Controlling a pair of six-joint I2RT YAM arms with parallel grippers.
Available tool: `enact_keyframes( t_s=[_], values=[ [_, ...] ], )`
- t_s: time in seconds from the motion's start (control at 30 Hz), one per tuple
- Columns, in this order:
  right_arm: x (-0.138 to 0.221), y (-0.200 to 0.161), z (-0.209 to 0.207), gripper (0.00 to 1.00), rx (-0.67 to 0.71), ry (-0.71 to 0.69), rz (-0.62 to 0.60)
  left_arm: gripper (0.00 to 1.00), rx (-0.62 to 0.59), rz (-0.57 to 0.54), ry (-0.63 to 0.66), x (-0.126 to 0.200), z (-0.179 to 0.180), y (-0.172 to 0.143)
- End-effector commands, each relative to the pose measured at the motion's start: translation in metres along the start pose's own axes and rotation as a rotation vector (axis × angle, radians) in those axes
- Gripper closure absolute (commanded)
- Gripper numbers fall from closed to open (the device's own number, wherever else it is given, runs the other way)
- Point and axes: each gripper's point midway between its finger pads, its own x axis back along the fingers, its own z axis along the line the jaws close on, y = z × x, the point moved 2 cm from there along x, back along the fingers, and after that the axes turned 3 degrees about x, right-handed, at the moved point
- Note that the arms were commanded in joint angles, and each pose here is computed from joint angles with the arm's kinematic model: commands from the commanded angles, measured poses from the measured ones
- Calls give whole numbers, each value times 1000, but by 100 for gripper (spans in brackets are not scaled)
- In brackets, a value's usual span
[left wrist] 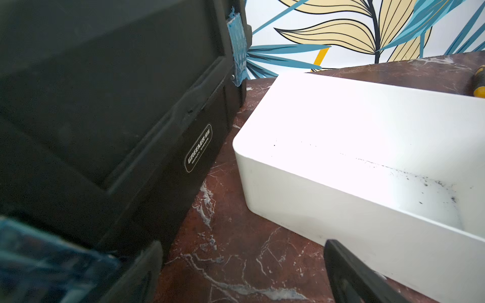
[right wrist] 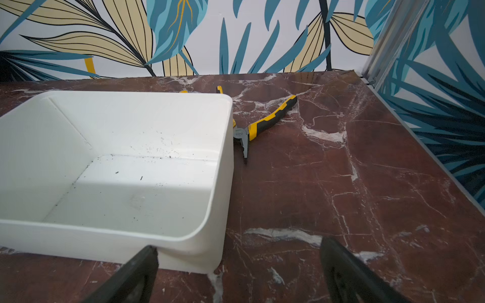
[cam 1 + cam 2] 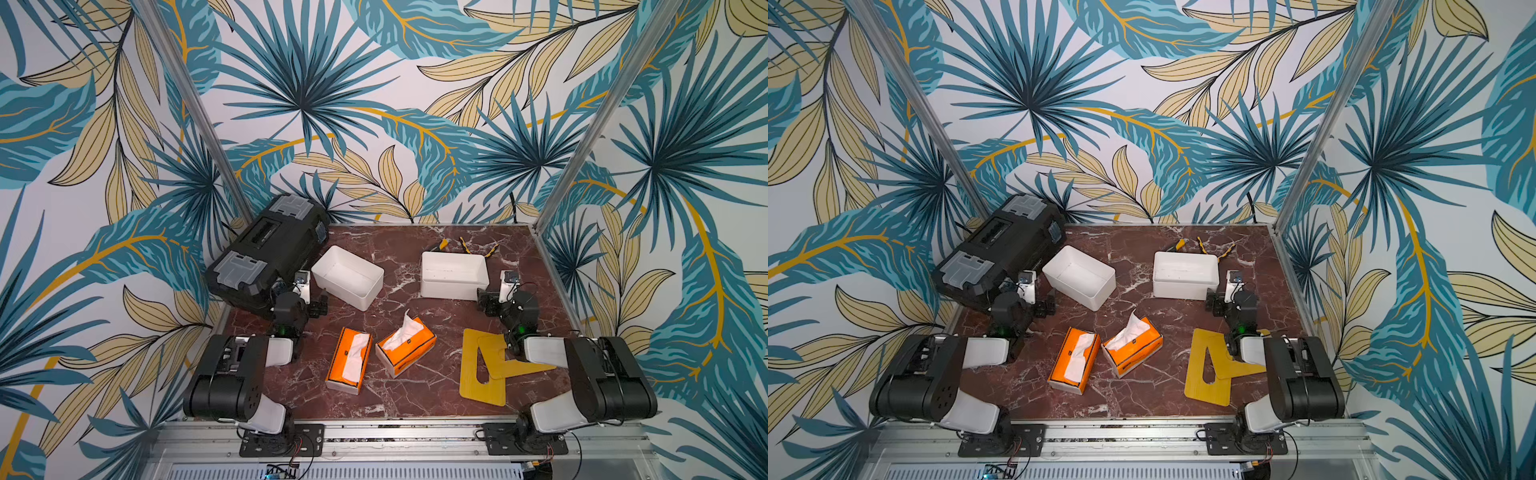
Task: Put the tissue paper into the tissue box
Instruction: Adjust the paper towel at the center of the board.
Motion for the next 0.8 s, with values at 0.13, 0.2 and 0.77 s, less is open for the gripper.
enact_keyframes(
  t_s=[0.13, 0.2, 0.77],
  values=[
    [-3, 11, -1, 0, 8, -13, -35, 0, -7, -45, 7, -5, 0, 17],
    [-3, 11, -1, 0, 8, -13, -35, 0, -5, -47, 9, -5, 1, 17],
    [35, 59, -15, 0, -73, -96, -46, 0, 92, -18, 223, 21, 35, 63]
  ],
)
